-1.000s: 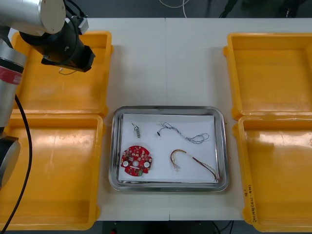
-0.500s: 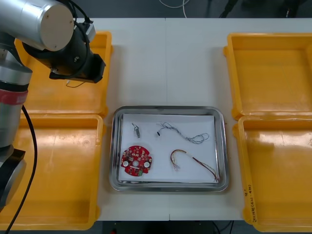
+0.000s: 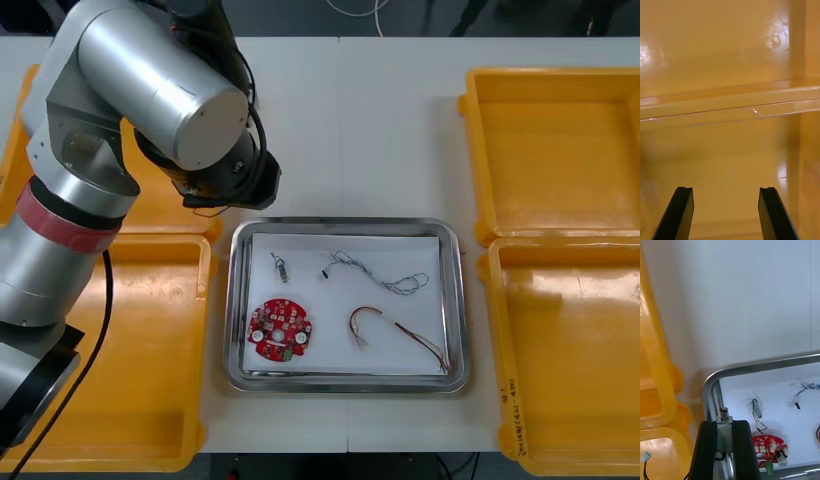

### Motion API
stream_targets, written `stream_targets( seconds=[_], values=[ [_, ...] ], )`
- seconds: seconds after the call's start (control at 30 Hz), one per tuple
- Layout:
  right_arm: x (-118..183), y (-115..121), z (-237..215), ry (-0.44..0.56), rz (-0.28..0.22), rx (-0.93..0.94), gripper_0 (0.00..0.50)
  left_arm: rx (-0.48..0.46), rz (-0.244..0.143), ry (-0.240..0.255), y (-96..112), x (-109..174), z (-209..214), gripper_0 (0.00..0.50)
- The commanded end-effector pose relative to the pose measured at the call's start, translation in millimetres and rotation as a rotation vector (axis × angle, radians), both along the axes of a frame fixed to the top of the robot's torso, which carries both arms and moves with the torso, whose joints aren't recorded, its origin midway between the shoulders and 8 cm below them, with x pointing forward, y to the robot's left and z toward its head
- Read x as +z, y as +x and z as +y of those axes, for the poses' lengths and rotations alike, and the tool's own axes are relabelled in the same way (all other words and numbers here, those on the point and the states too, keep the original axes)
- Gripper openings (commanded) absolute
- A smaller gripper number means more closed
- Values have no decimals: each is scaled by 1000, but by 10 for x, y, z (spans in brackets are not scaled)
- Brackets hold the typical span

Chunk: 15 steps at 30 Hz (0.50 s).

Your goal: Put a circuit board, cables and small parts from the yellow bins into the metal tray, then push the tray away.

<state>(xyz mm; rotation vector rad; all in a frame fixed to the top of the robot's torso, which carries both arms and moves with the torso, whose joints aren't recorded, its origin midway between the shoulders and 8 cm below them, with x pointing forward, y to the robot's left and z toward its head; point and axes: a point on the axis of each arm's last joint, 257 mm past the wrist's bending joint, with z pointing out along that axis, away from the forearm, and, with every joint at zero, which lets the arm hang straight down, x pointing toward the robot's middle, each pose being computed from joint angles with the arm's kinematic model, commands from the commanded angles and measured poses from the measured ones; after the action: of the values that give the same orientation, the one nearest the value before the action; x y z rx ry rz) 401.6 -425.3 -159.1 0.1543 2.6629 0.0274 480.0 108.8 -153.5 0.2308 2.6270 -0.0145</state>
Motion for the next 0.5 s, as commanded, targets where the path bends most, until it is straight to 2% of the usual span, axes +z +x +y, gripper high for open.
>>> stream_targets(
  seconds=[0.03,0.3,0.4,0.5],
  values=[
    [238,14,-162,-32,-45,-45,500,77,10,-90,-211,-144,-409,1],
    [243,15,-162,-29,-46,-46,500,93,-4,-162,-272,-326,-761,0],
    [239,15,-166,-33,-45,-46,500,92,-4,-170,-297,-395,-825,1],
    [237,11,-167,-31,-44,-48,500,89,4,-151,-311,-475,-809,1]
  ],
)
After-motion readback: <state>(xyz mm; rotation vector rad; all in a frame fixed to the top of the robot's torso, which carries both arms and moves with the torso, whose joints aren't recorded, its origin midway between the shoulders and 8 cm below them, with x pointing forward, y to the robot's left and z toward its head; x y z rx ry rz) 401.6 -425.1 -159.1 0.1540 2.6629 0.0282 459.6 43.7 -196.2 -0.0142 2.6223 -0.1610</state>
